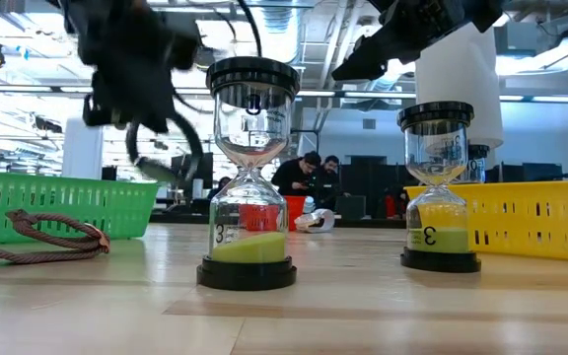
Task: Pick & Place Office items
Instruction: Put the black wrist watch into the green bin, then put the red digital clock into the red bin
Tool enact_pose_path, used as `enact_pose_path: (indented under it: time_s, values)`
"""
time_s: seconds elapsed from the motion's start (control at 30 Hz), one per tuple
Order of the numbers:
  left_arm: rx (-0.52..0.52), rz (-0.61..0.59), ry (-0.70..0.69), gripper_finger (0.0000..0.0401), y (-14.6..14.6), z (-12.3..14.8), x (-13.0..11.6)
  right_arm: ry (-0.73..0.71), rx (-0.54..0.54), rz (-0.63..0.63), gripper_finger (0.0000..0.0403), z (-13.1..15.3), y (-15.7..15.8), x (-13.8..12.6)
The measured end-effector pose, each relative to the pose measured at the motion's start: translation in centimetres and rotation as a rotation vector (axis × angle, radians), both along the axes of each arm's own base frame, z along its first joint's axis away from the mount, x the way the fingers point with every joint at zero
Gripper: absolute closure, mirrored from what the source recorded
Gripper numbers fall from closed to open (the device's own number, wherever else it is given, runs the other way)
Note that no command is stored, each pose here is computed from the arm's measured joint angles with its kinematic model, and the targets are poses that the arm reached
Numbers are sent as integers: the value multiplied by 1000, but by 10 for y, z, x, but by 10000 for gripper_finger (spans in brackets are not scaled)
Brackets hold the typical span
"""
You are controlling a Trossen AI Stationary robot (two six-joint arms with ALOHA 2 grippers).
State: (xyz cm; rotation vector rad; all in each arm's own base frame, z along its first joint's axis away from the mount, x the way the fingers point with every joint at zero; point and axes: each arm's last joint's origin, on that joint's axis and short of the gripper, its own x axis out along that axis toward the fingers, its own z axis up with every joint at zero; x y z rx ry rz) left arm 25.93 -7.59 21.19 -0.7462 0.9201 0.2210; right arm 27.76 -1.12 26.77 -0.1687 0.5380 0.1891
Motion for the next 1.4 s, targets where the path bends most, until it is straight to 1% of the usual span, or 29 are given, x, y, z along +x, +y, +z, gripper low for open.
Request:
enact_pose_path:
  time_s: [0.1, 0.2, 0.33, 0.4, 0.53, 0.7, 0.83, 1.03, 1.2, 1.4]
  values:
    - [12, 22, -52, 326, 5, 18, -12, 1, 0, 0, 139, 0, 0, 0]
    - [44, 52, -70, 335, 11, 33, -28, 9, 1, 0, 139, -1, 0, 0]
    - [93, 82, 3, 333, 21, 42, -54, 13, 1, 0, 139, -1, 0, -1]
    - [108, 100, 68, 329, 25, 43, -67, 13, 1, 0, 139, -1, 0, -1]
    - [142, 108, 179, 328, 29, 40, -82, 14, 5, -3, 139, -1, 0, -1]
    - [166, 105, 212, 329, 30, 35, -82, 22, 8, -4, 139, -1, 0, -1]
    - [201, 75, 249, 320, 31, 23, -85, 21, 8, -4, 139, -1, 0, -1]
    - [233, 97, 308, 307, 36, 2, -92, 20, 8, -5, 139, -1, 0, -1]
    - [208, 86, 295, 281, 35, -8, -91, 20, 8, -5, 139, -1, 0, -1]
    - [208, 95, 258, 241, 35, -7, -88, 20, 8, -5, 139, -1, 0, -1]
